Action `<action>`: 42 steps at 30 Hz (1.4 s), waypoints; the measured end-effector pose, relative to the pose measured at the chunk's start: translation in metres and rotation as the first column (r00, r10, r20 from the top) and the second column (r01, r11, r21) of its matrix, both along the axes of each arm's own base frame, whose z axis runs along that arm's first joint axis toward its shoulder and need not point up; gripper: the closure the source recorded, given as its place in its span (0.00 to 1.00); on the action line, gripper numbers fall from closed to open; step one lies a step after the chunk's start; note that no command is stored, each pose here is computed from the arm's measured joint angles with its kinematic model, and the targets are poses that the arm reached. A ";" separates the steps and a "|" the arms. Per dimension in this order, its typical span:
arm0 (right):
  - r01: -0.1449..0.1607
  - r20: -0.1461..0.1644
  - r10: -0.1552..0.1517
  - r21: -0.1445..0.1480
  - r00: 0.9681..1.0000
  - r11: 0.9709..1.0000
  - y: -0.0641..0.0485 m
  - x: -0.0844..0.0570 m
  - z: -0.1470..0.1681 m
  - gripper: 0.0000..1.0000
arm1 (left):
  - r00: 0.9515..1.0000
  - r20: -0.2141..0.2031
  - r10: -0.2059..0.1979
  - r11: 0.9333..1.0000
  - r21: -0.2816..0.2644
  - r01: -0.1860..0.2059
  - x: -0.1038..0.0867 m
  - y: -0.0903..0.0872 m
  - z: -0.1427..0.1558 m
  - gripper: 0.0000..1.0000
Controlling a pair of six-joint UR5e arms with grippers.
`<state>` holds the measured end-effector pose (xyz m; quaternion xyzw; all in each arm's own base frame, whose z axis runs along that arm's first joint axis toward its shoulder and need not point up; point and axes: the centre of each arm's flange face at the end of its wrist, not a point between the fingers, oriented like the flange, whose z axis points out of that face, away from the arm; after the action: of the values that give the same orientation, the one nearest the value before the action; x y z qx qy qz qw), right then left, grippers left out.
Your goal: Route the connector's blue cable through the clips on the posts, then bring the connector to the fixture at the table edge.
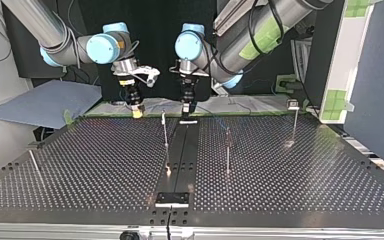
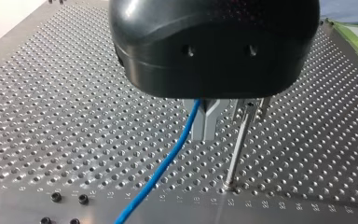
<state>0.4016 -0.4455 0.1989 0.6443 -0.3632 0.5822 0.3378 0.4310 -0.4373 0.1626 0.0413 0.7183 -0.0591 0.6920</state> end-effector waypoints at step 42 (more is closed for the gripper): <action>0.059 -0.038 -0.057 0.041 0.998 0.997 -0.007 -0.034 -0.087 1.00 | 0.999 -0.050 -0.004 0.999 0.048 0.007 -0.011 -0.016 -0.060 1.00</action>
<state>0.3677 -0.4529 0.1121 0.6509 -0.3877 0.5525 0.3476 0.4201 -0.4533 0.1022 0.0583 0.7363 -0.0447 0.6727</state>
